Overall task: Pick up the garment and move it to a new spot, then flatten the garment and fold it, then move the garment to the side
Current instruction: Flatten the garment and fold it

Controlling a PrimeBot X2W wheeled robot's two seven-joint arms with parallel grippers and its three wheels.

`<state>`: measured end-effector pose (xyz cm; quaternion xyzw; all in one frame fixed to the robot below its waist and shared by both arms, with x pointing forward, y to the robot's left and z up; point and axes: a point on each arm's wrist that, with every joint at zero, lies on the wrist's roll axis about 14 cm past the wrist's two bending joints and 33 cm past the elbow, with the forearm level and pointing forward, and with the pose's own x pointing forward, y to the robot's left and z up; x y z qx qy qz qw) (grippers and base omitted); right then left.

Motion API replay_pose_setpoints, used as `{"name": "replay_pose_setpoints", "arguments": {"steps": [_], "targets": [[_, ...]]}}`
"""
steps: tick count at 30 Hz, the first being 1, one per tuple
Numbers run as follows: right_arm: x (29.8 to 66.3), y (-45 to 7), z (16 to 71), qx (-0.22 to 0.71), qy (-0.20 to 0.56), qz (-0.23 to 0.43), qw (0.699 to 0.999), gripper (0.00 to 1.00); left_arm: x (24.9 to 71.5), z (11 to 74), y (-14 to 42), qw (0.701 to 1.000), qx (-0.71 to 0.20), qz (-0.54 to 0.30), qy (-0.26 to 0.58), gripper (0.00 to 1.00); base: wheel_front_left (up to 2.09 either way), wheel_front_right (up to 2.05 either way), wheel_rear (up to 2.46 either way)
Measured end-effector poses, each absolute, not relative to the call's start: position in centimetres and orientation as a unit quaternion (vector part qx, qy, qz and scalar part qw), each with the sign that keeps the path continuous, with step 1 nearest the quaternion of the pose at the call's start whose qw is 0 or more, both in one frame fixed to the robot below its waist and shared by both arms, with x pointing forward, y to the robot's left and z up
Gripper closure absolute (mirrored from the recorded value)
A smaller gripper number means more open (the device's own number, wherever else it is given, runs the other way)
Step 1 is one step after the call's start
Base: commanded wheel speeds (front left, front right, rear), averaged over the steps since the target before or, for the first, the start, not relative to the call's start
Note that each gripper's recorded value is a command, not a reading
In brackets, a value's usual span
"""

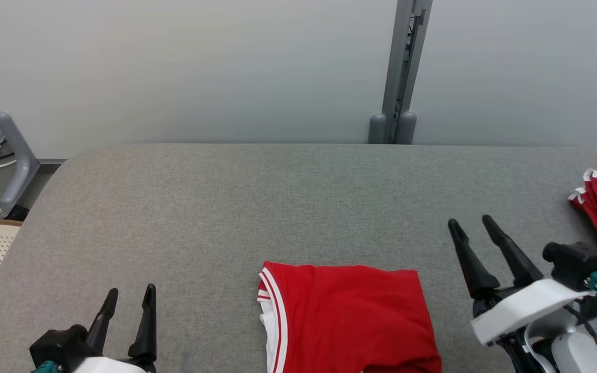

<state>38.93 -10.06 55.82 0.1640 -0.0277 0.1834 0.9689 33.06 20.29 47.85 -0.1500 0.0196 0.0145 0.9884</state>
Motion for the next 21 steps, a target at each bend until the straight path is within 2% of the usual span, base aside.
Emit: {"name": "replay_pose_setpoints", "arguments": {"steps": [8, 21], "targets": [[37.4, -15.0, 53.7, 0.149, -0.036, 0.093, 0.984, 0.0, 33.5, 50.5, 20.9, 0.99, -0.138, 0.022, -0.028, 0.0, 0.0, 0.0, 0.0], [36.3, -16.0, 52.3, 0.106, -0.056, 0.062, 0.991, 0.0, 33.2, 50.8, 20.5, 0.991, -0.126, 0.021, -0.042, 0.0, 0.0, 0.0, 0.0]]}}
